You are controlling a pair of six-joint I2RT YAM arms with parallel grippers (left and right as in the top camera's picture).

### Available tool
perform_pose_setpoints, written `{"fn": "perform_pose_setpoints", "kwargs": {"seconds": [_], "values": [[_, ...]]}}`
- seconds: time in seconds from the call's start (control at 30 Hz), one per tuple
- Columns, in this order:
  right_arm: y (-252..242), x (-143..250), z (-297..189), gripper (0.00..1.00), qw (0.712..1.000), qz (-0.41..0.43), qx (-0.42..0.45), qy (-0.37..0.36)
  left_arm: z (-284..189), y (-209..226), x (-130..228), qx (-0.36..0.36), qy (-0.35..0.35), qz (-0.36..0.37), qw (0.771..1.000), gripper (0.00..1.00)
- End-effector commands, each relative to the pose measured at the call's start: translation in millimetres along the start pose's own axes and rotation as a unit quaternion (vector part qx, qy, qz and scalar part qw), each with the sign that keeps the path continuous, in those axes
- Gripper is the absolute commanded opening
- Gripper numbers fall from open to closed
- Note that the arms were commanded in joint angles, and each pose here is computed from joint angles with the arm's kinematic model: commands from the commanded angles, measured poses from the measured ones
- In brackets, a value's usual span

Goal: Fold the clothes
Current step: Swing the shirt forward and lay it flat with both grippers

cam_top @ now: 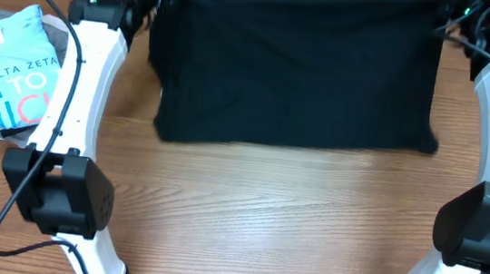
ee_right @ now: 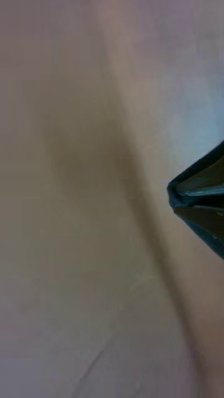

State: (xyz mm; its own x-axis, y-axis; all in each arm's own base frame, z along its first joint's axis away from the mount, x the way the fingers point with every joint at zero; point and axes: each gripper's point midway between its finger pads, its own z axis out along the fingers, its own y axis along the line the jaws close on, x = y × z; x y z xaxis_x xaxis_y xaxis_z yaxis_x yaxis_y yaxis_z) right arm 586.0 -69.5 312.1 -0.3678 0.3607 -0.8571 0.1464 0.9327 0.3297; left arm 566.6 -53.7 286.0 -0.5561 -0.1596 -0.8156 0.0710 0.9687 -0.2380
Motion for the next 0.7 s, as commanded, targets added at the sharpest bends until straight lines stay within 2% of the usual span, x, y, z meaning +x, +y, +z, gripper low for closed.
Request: {"fn": "perform_pose_setpoints", "kwargs": {"seconds": [0.0, 0.1, 0.17, 0.2, 0.27, 0.37, 0.4, 0.47, 0.57, 0.67], "values": [[45.4, -127.2, -79.3, 0.04, 0.984, -0.01, -0.044, -0.172, -94.9, 10.2, -139.0, -0.071, -0.21, -0.016, 0.975, 0.04], [58.4, -168.3, -116.0, 0.04, 0.973, -0.016, -0.047, -0.227, -162.8, 4.5, -202.4, -0.074, -0.325, -0.041, 0.942, 0.04], [55.3, -179.9, -131.4, 0.04, 0.971, -0.011, -0.026, -0.239, -196.9, -5.1, -222.5, -0.064, -0.361, -0.038, 0.93, 0.04], [48.3, -178.7, -136.6, 0.04, 0.973, -0.005, -0.002, -0.23, -214.9, -11.9, -226.1, -0.059, -0.362, -0.028, 0.93, 0.04], [37.6, -166.7, -132.6, 0.04, 0.979, -0.001, 0.026, -0.204, -212.7, -16.2, -214.5, -0.05, -0.329, -0.024, 0.943, 0.04], [21.3, -127.7, -118.1, 0.04, 0.991, -0.008, 0.06, -0.123, -184.7, -20.6, -172.8, -0.028, -0.229, -0.02, 0.973, 0.04], [9.9, -97.6, -111.0, 0.04, 0.995, -0.004, 0.081, -0.062, -166.9, -22.4, -141.9, -0.017, -0.16, -0.023, 0.987, 0.04], [-6.9, -62.6, -105.7, 0.04, 0.993, -0.001, 0.117, 0.007, -141.9, -24.1, -91.4, -0.003, -0.053, -0.033, 0.998, 0.04], [-36.6, 1.8, -100.1, 0.04, 0.975, 0.0, 0.178, 0.13, -109.2, -18.6, -13.4, -0.011, 0.104, -0.055, 0.993, 0.04], [-70.5, 92.9, -103.6, 0.04, 0.922, -0.001, 0.238, 0.304, -72.8, -7.9, 82.5, -0.037, 0.282, -0.074, 0.956, 0.04]]}}
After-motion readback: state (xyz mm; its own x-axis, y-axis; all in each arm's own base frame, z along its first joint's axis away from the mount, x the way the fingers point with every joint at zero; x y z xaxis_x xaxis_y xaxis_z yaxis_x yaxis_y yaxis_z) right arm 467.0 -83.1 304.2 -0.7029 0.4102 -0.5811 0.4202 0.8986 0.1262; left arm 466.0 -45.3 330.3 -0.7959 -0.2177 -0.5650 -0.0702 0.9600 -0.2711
